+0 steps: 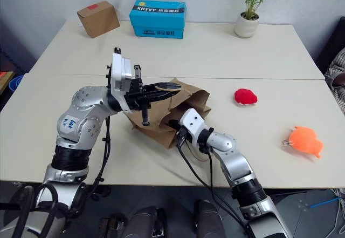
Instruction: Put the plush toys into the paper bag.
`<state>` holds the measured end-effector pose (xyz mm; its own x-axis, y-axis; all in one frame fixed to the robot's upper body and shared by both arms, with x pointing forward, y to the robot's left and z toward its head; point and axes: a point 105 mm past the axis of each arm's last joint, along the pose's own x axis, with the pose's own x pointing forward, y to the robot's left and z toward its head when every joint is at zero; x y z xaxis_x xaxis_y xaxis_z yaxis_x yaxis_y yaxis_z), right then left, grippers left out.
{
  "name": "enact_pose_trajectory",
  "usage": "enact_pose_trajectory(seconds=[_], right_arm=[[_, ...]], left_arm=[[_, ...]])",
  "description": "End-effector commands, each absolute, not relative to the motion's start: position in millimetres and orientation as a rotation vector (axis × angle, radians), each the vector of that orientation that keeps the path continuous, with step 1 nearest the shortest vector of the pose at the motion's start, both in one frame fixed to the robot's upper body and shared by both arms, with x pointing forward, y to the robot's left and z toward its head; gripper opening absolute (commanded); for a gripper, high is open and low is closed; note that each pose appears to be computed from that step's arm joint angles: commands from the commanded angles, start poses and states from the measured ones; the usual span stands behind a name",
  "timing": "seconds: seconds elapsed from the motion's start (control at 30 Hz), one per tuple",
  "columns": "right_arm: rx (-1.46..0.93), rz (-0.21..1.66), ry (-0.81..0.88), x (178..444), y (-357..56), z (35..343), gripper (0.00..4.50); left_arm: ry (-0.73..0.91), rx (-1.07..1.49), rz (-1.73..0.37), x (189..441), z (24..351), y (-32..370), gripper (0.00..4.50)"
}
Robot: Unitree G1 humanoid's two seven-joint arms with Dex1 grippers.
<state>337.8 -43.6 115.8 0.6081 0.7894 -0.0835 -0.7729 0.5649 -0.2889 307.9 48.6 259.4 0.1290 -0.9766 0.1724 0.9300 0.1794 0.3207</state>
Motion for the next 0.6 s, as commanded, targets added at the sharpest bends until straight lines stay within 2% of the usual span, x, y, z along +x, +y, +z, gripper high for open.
enact_pose_trajectory(seconds=[0.03, 0.13, 0.33, 0.5, 0.6], right_arm=[[-0.320, 0.915, -0.041, 335.7, -41.6, 111.5, 0.06], [-0.333, 0.907, 0.027, 330.2, -48.2, 97.2, 0.06], [-0.352, 0.931, 0.115, 318.6, -56.0, 89.1, 0.06], [-0.348, 0.964, 0.132, 312.1, -56.4, 92.9, 0.06], [-0.298, 0.996, 0.057, 306.9, -49.6, 105.9, 0.06]], left_arm=[[-0.493, 0.001, -1.366, 302.6, 289.7, 59.9, 0.00], [-0.536, -0.178, -1.329, 309.0, 309.2, 76.3, 0.00], [-0.565, -0.240, -1.329, 306.2, 321.9, 85.3, 0.00], [-0.532, -0.196, -1.368, 298.3, 316.3, 81.4, 0.00], [-0.508, -0.167, -1.377, 294.1, 307.7, 71.5, 0.00]])
